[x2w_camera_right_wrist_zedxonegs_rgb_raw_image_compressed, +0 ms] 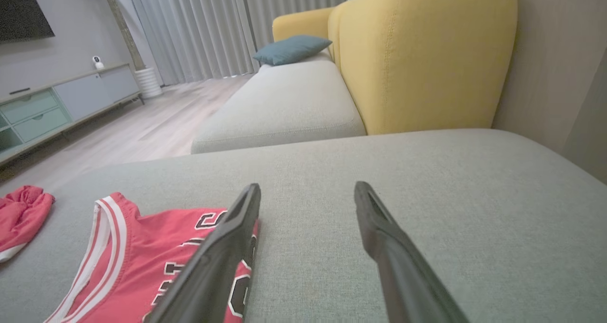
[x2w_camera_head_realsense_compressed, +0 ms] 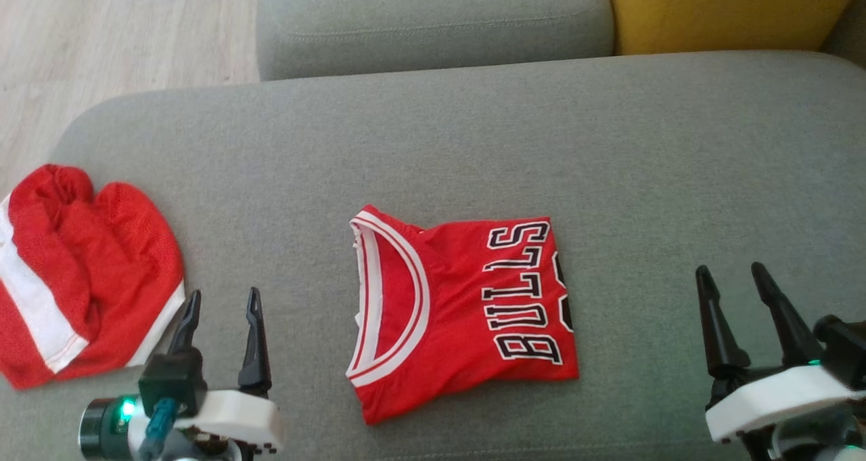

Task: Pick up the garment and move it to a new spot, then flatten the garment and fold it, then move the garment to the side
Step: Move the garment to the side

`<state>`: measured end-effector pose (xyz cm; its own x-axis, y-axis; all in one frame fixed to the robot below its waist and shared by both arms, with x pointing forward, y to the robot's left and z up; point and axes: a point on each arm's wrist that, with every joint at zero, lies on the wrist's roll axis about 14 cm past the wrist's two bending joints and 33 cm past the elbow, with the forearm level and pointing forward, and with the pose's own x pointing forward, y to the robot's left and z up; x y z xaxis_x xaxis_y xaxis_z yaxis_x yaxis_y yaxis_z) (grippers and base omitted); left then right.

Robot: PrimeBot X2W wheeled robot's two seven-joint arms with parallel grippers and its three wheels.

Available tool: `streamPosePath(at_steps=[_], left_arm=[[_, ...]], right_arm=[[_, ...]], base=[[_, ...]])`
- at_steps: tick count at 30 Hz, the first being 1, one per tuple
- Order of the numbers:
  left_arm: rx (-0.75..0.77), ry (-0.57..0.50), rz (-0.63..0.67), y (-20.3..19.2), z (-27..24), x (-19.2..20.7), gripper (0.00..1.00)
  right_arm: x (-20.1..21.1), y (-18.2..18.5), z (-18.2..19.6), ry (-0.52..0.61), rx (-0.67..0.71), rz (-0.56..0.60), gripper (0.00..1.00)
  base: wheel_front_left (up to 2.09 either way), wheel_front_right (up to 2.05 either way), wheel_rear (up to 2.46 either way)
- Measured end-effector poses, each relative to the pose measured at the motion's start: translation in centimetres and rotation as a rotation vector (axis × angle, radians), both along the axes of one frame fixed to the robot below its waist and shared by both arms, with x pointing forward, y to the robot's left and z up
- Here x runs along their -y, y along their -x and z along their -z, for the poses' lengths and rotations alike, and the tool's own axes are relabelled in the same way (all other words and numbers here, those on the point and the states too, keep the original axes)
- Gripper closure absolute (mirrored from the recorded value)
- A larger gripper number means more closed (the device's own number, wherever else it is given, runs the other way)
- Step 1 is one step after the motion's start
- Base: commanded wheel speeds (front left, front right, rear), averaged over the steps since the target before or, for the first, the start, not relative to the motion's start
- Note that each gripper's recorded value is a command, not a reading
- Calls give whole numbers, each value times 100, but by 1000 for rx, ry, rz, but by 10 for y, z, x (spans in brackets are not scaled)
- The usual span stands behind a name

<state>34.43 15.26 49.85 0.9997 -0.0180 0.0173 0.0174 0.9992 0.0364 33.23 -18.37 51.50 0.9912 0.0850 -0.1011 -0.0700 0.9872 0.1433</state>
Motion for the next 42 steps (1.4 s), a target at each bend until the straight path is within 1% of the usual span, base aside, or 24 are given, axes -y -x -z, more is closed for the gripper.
streamPosePath(at_steps=[4,8,15,18,21,26,27,28,29,36,42], left_arm=[[-1,0,-17,-5,1,-5,0],[52,-4,-36,-21,-13,-10,0],[67,1,-63,-37,-14,-14,0],[57,5,-85,-39,-11,-21,0],[51,1,-104,-41,-9,-25,0],[45,-2,-116,-40,-7,-27,0],[46,-2,-115,-41,-7,-26,0],[49,-2,-112,-42,-8,-25,0],[51,-1,-110,-43,-8,-24,0],[59,-4,-55,-51,-9,-11,0],[70,7,52,-63,-9,23,0]], right_arm=[[-6,-5,22,6,-76,-27,0],[-20,-12,58,21,-196,-93,0],[-66,-43,101,15,-322,-254,0],[-84,-47,125,19,-397,-318,0],[-93,-43,151,19,-489,-349,0],[-103,-49,161,0,-528,-376,0],[-104,-50,162,-3,-540,-381,52],[-104,-51,161,-2,-545,-388,89],[-103,-52,161,0,-547,-392,100],[-100,-51,152,9,-525,-405,100],[-78,-51,131,27,-452,-365,100]], base=[[0,0,0],[0,0,0],[0,0,0],[0,0,0],[0,0,0],[0,0,0],[0,0,0],[0,0,0],[0,0,0],[0,0,0],[0,0,0]])
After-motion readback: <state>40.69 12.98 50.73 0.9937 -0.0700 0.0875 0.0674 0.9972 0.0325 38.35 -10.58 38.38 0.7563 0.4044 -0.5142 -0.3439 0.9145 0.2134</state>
